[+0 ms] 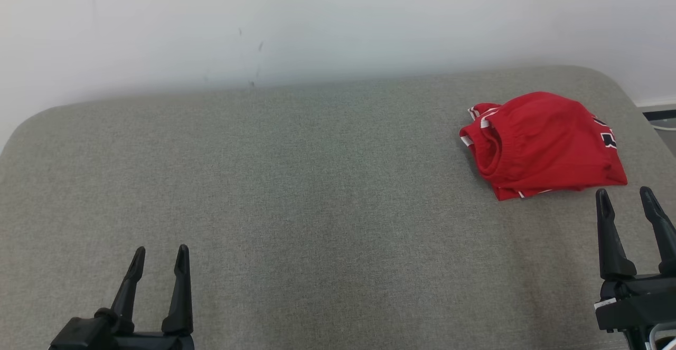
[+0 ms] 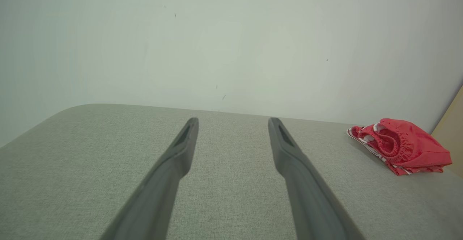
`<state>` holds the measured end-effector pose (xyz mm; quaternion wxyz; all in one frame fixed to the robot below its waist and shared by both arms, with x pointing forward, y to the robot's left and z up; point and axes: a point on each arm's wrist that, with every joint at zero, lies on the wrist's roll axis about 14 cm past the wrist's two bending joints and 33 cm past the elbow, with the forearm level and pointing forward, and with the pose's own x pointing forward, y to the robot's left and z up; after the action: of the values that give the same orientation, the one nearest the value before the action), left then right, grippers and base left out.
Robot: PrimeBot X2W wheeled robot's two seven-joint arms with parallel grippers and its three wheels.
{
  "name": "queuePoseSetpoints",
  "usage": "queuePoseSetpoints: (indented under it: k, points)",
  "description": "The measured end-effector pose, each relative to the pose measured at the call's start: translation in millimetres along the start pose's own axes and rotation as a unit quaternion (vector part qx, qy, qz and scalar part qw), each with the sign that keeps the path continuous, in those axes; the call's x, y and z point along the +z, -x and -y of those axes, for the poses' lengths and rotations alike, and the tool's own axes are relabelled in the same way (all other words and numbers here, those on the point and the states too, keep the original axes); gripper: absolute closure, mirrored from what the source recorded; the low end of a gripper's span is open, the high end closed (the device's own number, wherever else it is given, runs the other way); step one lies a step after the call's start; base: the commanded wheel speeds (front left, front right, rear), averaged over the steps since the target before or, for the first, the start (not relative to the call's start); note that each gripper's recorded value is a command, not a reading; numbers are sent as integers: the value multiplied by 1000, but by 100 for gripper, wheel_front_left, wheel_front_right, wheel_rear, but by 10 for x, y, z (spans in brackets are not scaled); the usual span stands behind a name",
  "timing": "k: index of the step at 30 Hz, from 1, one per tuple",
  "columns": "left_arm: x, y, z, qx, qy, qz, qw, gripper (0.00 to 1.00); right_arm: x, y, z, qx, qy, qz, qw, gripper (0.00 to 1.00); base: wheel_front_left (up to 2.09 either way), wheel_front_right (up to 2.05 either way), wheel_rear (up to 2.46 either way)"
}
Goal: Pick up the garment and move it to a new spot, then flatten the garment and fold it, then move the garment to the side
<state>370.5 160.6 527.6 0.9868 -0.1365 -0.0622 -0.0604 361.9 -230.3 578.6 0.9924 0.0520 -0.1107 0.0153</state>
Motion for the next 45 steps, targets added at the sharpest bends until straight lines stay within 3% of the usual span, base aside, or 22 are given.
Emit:
queuePoseSetpoints:
  k: [11, 12, 18, 29, 45]
  points:
    - [-19, -22, 3, -4, -1, -2, 1000, 0, -27, -3, -18, -3, -2, 0, 1000, 0, 0, 0, 0]
    - [-18, -26, 12, -8, -1, -2, 1000, 100, -24, -7, -18, -2, -1, 0, 1000, 100, 0, 0, 0]
    - [-219, 69, -37, 8, 12, -34, 999, 100, -276, 82, -76, -13, -26, -35, 999, 100, 0, 0, 0]
    - [-290, 95, -139, 37, 72, -52, 995, 100, -366, 68, -2, -38, -92, -56, 993, 100, 0, 0, 0]
    - [-347, 93, -269, 74, 176, -66, 979, 100, -550, 75, 58, -73, -204, -90, 972, 100, 0, 0, 0]
